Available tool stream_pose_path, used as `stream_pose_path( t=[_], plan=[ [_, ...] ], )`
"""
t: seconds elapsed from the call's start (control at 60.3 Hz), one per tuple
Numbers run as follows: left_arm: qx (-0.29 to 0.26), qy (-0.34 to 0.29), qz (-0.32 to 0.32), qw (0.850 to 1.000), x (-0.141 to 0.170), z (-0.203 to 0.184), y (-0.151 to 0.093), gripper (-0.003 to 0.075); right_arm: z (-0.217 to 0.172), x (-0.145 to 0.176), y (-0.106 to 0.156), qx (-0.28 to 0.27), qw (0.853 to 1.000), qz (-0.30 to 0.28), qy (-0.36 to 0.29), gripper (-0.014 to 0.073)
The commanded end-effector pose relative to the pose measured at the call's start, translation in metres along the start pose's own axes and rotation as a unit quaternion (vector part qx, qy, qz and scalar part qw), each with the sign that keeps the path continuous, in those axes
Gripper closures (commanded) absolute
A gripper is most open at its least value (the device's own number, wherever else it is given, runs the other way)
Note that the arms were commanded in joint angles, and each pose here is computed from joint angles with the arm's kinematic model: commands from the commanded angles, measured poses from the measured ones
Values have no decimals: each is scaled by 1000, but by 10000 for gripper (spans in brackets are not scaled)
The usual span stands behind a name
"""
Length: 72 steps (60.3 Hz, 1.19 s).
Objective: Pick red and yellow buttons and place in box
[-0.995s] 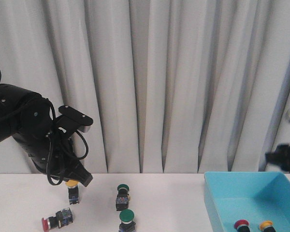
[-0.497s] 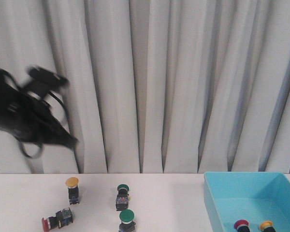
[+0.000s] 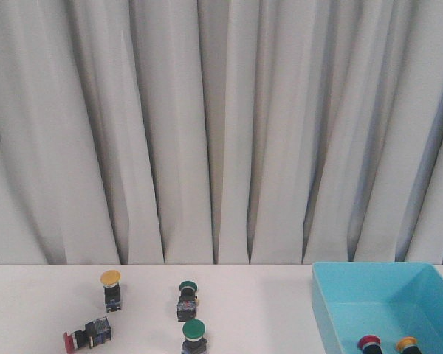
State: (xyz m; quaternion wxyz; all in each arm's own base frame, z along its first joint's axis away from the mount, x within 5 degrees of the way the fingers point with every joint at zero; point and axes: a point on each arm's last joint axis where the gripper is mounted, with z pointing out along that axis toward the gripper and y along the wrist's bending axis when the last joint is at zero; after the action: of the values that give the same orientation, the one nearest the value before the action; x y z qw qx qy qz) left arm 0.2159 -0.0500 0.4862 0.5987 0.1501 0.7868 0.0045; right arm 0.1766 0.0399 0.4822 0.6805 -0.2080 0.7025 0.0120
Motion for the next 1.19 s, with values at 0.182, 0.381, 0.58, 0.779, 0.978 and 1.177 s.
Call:
stream_pose_path(
  t=[0.182, 0.381, 0.58, 0.779, 0.978, 1.177],
  plan=[
    [-3, -38, -8, 999, 2, -19, 0, 726, -8, -16, -5, 26, 998, -6, -51, 600],
    [-3, -37, -8, 999, 2, -18, 0, 726, -8, -16, -5, 26, 998, -6, -51, 600],
    [-3, -35, -8, 999, 3, -18, 0, 726, -8, -16, -5, 26, 998, -6, -51, 600],
    [-3, -35, -8, 999, 3, -18, 0, 726, -8, -16, -5, 26, 998, -6, -51, 600],
    [-3, -36, -8, 999, 3, -18, 0, 726, -8, -16, -5, 26, 998, -6, -51, 600],
    [12, -55, -29, 998, 0, -18, -2, 726, -8, -16, -5, 26, 998, -6, -51, 600]
  ],
)
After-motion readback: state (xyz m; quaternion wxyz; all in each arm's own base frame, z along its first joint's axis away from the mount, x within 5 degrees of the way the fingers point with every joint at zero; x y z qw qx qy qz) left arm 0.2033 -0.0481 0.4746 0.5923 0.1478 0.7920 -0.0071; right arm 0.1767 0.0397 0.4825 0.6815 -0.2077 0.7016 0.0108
